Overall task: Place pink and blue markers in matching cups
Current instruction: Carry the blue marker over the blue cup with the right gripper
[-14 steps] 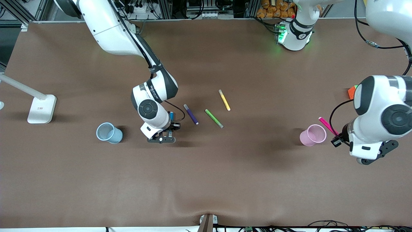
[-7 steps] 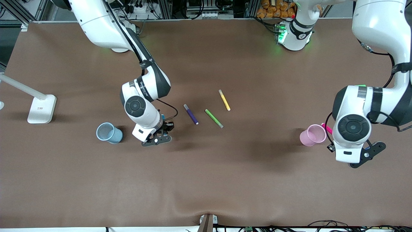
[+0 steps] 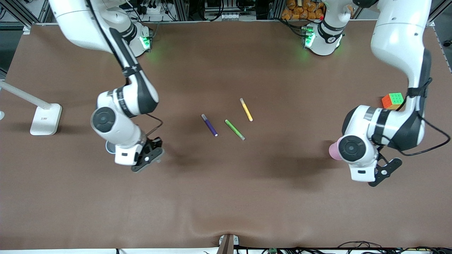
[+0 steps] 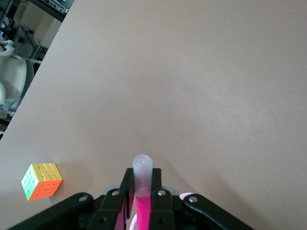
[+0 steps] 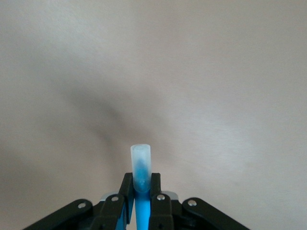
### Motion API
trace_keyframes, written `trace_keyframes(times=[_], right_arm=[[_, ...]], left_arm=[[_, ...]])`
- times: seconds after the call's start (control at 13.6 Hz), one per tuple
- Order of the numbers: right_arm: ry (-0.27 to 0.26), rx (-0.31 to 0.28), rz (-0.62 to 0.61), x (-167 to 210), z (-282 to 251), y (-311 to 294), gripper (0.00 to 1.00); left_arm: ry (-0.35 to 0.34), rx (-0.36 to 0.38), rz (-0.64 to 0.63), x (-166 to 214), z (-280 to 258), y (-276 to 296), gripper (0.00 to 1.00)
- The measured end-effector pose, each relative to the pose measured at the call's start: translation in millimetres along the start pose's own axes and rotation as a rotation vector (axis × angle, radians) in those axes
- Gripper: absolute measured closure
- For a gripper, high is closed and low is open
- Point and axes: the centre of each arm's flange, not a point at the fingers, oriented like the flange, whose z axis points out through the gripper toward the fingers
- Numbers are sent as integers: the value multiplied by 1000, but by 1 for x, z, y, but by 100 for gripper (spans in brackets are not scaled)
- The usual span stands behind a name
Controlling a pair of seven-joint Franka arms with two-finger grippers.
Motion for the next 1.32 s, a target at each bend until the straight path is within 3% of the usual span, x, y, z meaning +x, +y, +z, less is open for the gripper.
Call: trace_keyframes(times=[0.59, 1.1, 1.18, 1.32], right_arm=[[73, -25, -198, -24, -91, 44, 82], [254, 126, -337, -61, -83, 88, 82], [288, 150, -351, -69, -77, 93, 82], [342, 182, -379, -84, -69, 98, 82]], left_arm=[[69, 15, -50, -28, -7, 28, 83], [64, 43, -146, -28, -3, 26, 81], [65, 43, -150, -26, -4, 25, 75], [69, 38, -159, -22, -10, 23, 52]])
